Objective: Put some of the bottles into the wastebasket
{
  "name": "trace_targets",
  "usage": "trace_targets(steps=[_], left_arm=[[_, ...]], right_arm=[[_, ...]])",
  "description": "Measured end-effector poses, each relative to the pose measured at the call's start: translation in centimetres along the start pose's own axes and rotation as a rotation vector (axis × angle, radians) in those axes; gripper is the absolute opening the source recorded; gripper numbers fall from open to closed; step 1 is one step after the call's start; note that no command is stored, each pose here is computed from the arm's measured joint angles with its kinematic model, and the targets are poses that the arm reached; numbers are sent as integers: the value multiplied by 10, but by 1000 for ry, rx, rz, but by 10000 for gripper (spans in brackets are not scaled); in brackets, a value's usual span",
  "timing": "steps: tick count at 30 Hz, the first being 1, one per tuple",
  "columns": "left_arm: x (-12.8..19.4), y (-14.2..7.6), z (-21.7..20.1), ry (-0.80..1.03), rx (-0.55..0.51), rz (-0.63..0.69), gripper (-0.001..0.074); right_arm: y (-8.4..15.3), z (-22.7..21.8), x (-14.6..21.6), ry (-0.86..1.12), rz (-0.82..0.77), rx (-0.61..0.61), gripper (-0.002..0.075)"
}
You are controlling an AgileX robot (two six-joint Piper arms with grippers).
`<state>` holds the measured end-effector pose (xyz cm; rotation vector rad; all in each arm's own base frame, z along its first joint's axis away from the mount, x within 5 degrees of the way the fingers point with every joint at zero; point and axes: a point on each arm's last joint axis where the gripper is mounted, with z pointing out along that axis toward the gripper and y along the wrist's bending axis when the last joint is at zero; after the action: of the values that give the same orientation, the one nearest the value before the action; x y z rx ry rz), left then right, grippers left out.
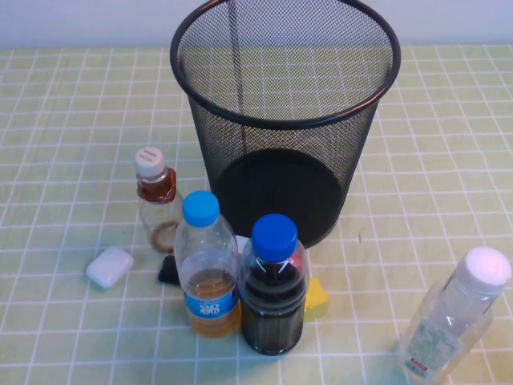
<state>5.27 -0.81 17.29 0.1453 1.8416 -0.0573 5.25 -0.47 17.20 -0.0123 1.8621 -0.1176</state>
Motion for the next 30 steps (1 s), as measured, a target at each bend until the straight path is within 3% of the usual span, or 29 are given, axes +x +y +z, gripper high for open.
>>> trace_targets(steps=[12,22,30], left_arm=[[0,0,0,0,0,0,1],[0,0,0,1,-5,32,1],[0,2,0,4,-21,85,1]], right_arm=[[-2,0,0,1,-57,26,-8],[5,-1,-12,-130,371,-79,-8],[-1,-6,-32,-360,460,-68,-8]])
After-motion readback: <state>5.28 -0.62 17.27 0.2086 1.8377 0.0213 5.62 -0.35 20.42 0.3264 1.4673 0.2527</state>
